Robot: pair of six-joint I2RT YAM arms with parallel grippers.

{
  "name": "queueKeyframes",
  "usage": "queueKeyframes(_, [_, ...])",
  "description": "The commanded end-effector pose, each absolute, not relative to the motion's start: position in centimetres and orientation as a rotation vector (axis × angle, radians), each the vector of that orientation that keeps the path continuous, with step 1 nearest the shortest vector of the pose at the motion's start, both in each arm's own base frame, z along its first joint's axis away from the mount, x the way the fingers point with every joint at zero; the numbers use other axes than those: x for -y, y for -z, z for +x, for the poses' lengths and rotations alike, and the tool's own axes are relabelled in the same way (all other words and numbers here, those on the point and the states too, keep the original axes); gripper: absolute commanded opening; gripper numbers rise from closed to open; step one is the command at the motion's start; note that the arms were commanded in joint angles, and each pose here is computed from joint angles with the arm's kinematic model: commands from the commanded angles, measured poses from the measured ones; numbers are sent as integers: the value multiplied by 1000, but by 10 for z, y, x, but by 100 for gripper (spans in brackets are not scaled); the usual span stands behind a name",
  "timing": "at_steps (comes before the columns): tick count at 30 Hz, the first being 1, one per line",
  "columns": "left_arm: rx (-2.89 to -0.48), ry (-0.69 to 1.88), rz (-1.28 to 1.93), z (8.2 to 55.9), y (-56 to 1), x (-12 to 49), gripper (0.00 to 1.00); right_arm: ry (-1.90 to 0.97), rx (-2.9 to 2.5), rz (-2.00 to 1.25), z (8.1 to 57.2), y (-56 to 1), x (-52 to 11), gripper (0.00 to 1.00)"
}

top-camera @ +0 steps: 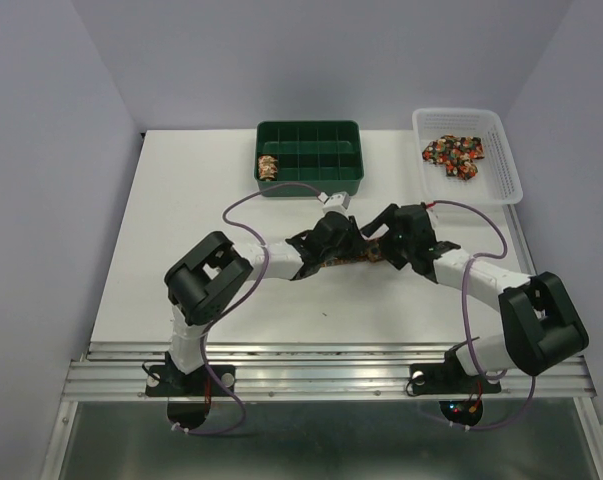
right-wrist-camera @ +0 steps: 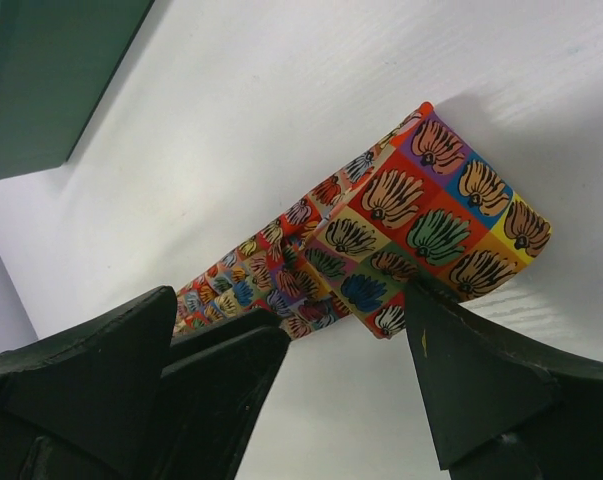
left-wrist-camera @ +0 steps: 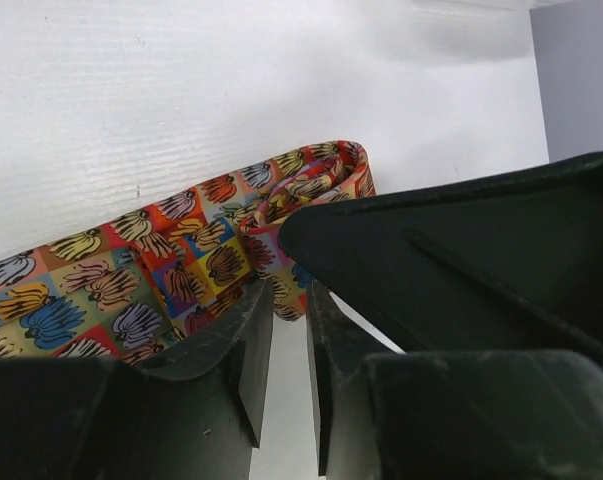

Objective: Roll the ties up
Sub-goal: Roll the tie

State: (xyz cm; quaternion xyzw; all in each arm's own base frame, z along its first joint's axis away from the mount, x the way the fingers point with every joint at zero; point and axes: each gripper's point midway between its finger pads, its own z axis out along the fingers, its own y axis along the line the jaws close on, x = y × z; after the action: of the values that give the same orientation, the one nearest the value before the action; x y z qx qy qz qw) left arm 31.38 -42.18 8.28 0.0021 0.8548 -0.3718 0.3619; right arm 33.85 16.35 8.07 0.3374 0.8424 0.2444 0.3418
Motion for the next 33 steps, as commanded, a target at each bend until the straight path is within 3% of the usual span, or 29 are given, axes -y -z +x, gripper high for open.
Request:
queueKeyframes(1, [-2170,959,47,320,-93,436,32,-706,-2142,894,349,-88,-167,100])
queueKeyframes(20, [-2263,796,57,330,-47,442,31,-757,-2138,789,350,-109,-169,100])
queueKeyframes(33, [-2288,784,100,327,-38,445,31,-300,-2175,343,362,-125,-92,100])
